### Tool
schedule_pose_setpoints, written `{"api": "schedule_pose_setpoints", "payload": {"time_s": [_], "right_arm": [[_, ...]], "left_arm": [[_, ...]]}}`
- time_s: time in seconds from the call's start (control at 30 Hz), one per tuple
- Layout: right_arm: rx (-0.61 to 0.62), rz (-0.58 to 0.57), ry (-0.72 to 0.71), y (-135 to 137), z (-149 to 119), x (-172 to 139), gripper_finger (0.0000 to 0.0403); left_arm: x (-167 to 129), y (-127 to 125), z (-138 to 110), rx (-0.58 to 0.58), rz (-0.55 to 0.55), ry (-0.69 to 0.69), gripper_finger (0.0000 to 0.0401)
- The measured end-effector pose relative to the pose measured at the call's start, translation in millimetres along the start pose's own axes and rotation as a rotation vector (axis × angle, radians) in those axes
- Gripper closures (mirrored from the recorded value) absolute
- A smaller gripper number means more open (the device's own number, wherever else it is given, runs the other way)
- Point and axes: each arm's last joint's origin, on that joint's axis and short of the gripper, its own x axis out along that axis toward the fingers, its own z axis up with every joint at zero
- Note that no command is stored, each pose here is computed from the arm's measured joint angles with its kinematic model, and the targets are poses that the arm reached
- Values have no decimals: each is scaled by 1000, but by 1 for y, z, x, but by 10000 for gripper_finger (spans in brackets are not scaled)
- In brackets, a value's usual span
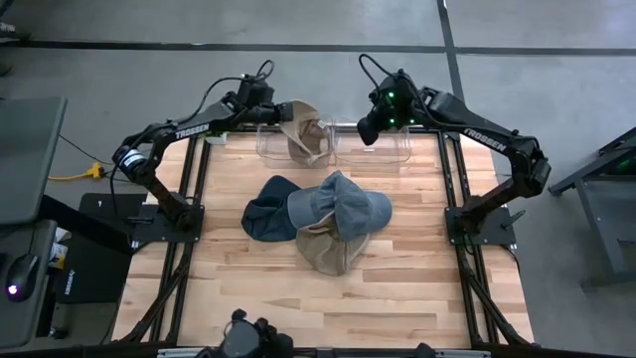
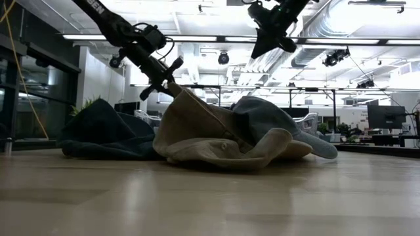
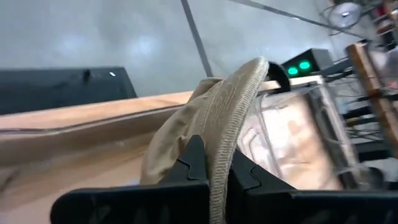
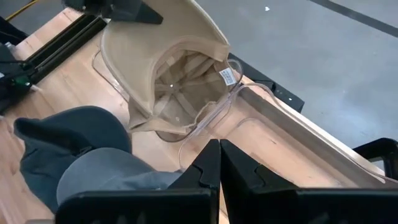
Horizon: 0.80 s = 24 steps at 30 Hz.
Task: Pick & Place hat
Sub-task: Put the left brown cap into the left transparent bin
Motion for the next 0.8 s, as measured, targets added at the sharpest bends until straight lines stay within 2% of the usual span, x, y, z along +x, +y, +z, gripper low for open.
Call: {"api": "schedule_pose_setpoints", "payload": {"time_s": [0.17, 0.33, 0.6, 0.7, 0.8], "right_arm": [[4, 0, 0, 1, 0, 0, 403], [7, -1, 0, 1, 0, 0, 403], [15, 1, -6, 2, 0, 0, 403], [15, 1, -4, 2, 0, 0, 403], [14, 3, -2, 2, 0, 0, 403]], "left_arm": [[3, -16, -13, 134, 73, -50, 401], [4, -27, -23, 193, 83, -49, 401], [7, -20, -36, 120, 108, 103, 401], [4, -19, -35, 114, 127, 115, 401], [-4, -23, -24, 140, 163, 127, 401]]}}
